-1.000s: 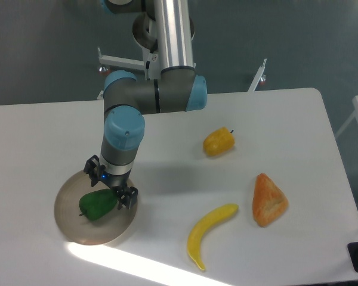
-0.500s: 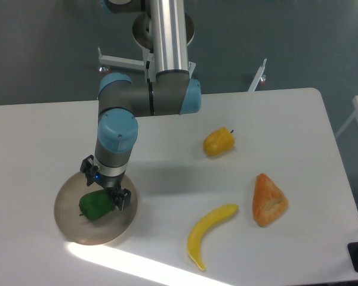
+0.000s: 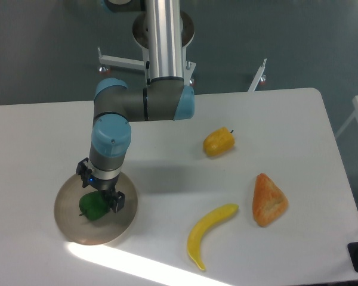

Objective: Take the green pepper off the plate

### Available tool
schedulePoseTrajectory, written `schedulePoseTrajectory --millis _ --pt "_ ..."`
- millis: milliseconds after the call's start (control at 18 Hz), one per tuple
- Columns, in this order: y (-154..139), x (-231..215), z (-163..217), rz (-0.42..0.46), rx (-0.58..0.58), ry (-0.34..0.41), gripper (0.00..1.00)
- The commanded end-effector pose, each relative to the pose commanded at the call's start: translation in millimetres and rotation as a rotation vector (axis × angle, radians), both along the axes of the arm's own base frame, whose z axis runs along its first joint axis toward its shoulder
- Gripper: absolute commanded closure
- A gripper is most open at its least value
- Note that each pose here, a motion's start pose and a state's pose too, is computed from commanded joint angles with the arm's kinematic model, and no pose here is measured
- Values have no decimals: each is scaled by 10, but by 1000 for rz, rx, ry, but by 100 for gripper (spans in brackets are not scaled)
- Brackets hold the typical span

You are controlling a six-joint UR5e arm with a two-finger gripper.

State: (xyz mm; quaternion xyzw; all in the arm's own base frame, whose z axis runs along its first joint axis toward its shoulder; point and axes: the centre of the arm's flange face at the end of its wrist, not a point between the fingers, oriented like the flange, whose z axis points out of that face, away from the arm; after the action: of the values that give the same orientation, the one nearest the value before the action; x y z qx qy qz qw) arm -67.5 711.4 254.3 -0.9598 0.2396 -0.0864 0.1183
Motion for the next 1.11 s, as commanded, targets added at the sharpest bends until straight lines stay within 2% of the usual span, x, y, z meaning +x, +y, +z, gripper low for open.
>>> schedulePoseTrajectory --millis 56,222,444,778,1000,1111 --pt "6 -2 12 0 1 0 7" --pt "13 -3 38 -3 7 1 54" --pt "26 -7 48 -13 12 4 63" --pt "41 -127 296 -1 51 20 64" --pt "-12 -613 786 58 116 60 64" --pt "-81 -996 1009 53 146 99 64"
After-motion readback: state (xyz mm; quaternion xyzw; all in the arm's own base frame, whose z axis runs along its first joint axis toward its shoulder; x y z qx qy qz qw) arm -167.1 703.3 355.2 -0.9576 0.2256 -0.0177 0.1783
